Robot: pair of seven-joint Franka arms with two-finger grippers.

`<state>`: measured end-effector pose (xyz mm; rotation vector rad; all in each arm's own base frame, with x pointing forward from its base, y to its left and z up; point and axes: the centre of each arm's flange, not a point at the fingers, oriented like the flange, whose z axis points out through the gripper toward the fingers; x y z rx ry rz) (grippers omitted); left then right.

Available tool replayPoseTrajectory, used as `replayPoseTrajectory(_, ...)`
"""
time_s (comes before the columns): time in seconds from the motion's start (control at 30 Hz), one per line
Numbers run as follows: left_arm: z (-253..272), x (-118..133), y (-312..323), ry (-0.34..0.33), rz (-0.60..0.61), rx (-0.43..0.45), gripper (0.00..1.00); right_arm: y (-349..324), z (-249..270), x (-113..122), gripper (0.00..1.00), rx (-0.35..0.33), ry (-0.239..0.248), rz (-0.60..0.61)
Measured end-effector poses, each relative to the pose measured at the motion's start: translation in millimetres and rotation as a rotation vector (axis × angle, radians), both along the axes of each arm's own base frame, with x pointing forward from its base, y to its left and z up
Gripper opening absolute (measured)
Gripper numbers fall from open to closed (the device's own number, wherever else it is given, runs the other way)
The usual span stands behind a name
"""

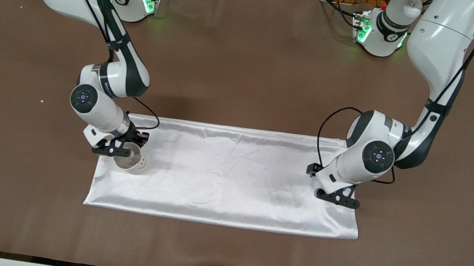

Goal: Place blue cup into white mug on table

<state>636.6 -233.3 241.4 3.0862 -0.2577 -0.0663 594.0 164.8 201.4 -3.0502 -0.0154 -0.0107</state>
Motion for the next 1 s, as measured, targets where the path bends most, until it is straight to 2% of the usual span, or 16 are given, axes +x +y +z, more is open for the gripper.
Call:
replayPoseTrajectory(0.07,-4.2,-0.6,0.2,0.006,0.000,0.002,1.00,3.9,1.7,0.2,0.19,0.003,-0.001,-0.013)
replayPoseTrajectory(0.1,-5.8,-0.8,0.3,0.008,0.000,0.002,0.97,7.4,2.7,-0.2,0.19,0.004,-0.001,-0.020)
replayPoseTrajectory(0.33,-8.3,-0.5,1.9,-0.006,-0.041,0.046,0.67,66.3,15.1,-17.6,0.19,0.004,0.027,-0.068)
replayPoseTrajectory(0.5,-8.3,-0.3,2.4,-0.010,-0.049,0.054,0.44,120.6,36.3,-42.8,0.19,-0.007,0.053,-0.081)
replayPoseTrajectory(0.57,-8.3,-0.3,2.4,-0.010,-0.050,0.055,0.30,143.9,45.4,-55.4,0.19,-0.008,0.055,-0.089)
replayPoseTrajectory(0.77,-7.5,0.1,2.7,-0.013,-0.051,0.056,0.05,211.7,56.7,-99.7,0.19,-0.009,0.057,-0.112)
replayPoseTrajectory(0.8,-7.0,0.4,2.6,-0.014,-0.051,0.056,0.03,221.6,56.4,-107.6,0.19,-0.011,0.060,-0.114)
replayPoseTrajectory(1.0,-1.9,4.0,2.0,-0.025,-0.050,0.053,0.04,269.5,53.1,-153.3,0.19,-0.022,0.074,-0.133)
